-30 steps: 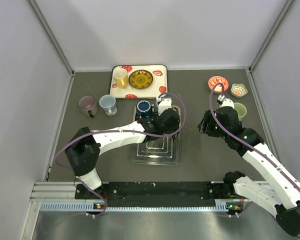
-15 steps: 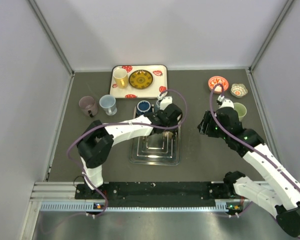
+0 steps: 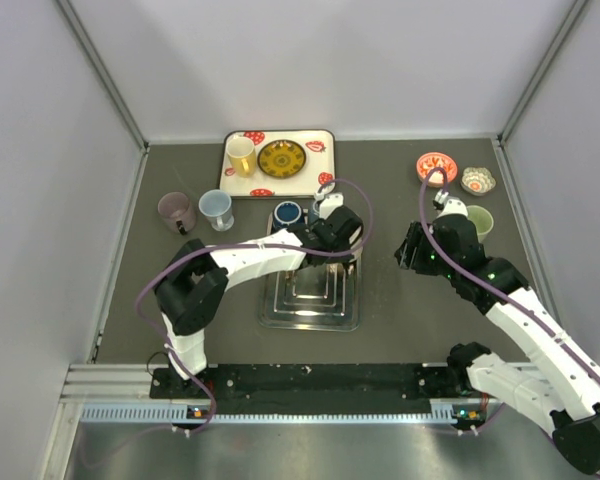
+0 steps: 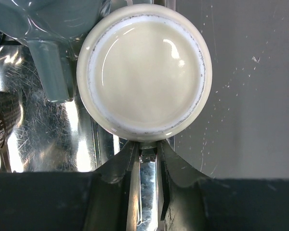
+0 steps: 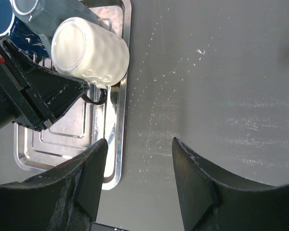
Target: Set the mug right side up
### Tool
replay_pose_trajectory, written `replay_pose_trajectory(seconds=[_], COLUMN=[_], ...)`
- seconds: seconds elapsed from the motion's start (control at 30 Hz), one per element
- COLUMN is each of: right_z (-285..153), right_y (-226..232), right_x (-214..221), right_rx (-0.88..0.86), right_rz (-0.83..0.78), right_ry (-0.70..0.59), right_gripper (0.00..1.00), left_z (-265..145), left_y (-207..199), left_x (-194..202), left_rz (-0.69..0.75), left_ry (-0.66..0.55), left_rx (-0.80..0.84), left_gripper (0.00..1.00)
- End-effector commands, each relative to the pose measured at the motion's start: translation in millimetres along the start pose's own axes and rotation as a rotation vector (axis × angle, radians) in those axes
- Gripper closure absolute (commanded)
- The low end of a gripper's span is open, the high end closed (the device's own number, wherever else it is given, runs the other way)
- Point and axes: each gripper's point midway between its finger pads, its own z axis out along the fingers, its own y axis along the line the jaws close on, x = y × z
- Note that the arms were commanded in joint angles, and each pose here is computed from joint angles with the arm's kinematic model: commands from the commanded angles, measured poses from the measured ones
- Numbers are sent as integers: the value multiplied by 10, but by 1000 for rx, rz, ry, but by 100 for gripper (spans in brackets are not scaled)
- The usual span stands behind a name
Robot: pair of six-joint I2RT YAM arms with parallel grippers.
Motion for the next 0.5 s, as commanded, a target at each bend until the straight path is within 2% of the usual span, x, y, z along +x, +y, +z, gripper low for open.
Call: replay_pose_trajectory(seconds=[0.0, 0.1, 0.27, 0.47], right_z=[-4, 8, -26, -148], right_y=[64, 55, 103, 251], right_x=[-35, -4, 12, 6], right_rx=[-29, -27, -59, -148], right_rz=[-7, -10, -3, 13], right_ry=[-20, -11, -4, -3], right_gripper=[44, 44, 44, 45], left_z=[15, 8, -164, -736], left_y=[-27, -9, 36, 136], left_x=[-107, -71, 20, -127], left_rz=[-11, -7, 19, 36], left_ry=[-19, -4, 31, -67], left_rx=[10, 13, 32, 89], left_gripper=[85, 100, 100, 100])
